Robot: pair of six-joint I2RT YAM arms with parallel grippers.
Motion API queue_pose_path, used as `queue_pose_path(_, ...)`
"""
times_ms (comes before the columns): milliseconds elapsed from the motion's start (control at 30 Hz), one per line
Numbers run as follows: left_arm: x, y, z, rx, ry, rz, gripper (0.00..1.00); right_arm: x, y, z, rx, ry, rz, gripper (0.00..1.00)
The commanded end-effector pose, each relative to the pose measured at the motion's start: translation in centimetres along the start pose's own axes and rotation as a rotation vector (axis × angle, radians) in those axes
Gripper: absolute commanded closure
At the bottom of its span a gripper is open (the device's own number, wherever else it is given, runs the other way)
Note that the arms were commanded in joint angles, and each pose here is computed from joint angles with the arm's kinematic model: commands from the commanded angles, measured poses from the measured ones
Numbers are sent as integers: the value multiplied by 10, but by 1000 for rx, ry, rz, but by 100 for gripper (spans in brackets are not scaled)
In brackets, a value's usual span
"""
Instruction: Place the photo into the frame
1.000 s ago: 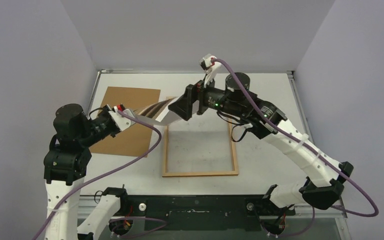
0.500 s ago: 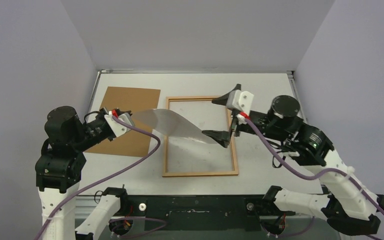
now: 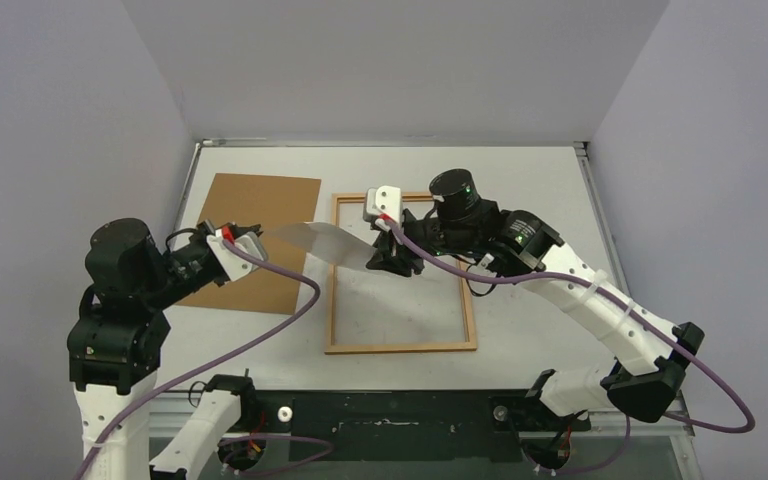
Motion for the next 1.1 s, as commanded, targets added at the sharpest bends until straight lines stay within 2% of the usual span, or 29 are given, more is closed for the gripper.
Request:
queue_pose_path(0, -4, 1, 6, 20, -23, 23, 100, -2, -10, 28, -5, -110, -11, 90)
queue_pose_path(33, -4, 3, 7, 12, -27, 36, 100, -3, -11, 29, 10, -114, -22, 94)
queue_pose_path(67, -3, 6, 8, -3, -31, 54, 93, -3, -11, 29, 29, -119, -34, 95)
queue_pose_path(100, -2, 9, 9, -23, -34, 79, 66, -5, -12, 31, 45, -129, -54, 95)
queue_pose_path(133, -1, 14, 11, -53, -46, 115, 22, -7, -12, 32, 66, -138, -74, 95)
queue_pose_path(167, 0, 19, 11, -84, -54, 156, 0, -9, -12, 34, 83, -148, -97, 95)
queue_pose_path(233, 3, 31, 11, -132, -64, 234, 4, -15, -13, 36, 128, -157, -144, 95)
queue_pose_path(367, 13, 51, 3, -232, -11, 336, 4, -25, -20, 39, 254, -162, -254, 95)
queue_pose_path(533, 24, 82, -12, -343, 21, 524, 4, -18, -29, 46, 455, -170, -264, 95)
queue_pose_path(700, 20, 112, -22, -395, 16, 732, 4, -2, -37, 14, 683, -72, -268, 95)
queue_pose_path(800, 7, 134, -31, -449, -2, 860, 4, -1, -45, -4, 782, -91, -266, 95)
queue_pose_path(933, 0, 150, -43, -521, -6, 959, 4, 0, -50, -7, 825, -125, -256, 95)
queue_pose_path(1067, 6, 145, -61, -541, 25, 937, 4, 2, -52, -10, 839, -110, -261, 95)
Point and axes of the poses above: each gripper's point midway between its finger pads, its own x axis out along the fingers, its own y axis along the line the jaws close on, z = x × y, the point moved 6 cm from there along -x, back along the fingers, and after that the axes turned 13 degrees about -x, right-handed, at the moved point
